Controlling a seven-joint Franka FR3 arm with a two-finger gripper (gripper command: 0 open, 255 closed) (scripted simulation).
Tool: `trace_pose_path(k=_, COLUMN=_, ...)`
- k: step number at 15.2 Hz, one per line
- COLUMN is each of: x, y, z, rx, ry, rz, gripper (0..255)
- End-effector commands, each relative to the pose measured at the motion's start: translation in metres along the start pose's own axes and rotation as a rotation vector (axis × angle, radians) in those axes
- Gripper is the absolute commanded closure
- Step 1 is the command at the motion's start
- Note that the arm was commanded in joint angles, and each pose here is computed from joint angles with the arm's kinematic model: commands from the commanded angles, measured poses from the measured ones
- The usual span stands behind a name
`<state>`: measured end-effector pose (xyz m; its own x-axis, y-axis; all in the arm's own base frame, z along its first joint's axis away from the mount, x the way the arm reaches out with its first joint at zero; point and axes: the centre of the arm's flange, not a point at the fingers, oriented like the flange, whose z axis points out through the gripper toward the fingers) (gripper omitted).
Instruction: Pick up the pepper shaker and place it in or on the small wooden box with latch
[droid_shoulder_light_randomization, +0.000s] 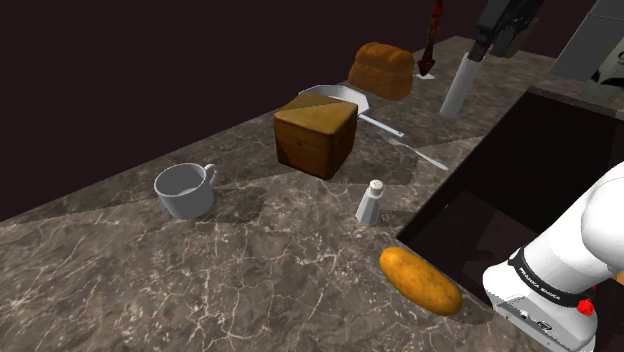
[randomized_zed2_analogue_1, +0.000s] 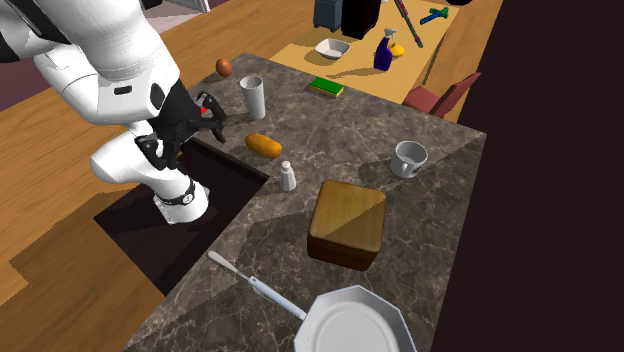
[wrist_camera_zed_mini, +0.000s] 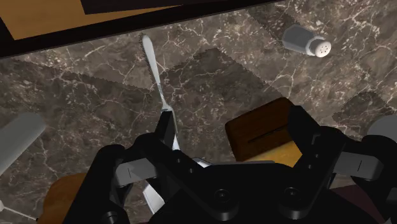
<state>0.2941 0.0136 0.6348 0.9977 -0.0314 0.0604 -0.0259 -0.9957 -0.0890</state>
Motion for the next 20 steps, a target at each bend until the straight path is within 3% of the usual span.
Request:
trace_pose_path(k=1, x=0.000, y=0.000, z=0.000, rx=0.000, ry=0.000, rz=0.000, gripper=0)
trace_pose_path(k=20, x=0.005, y=-0.163, z=0.190, rx=0.006, ry=-0.005, rz=-0.043, gripper=0)
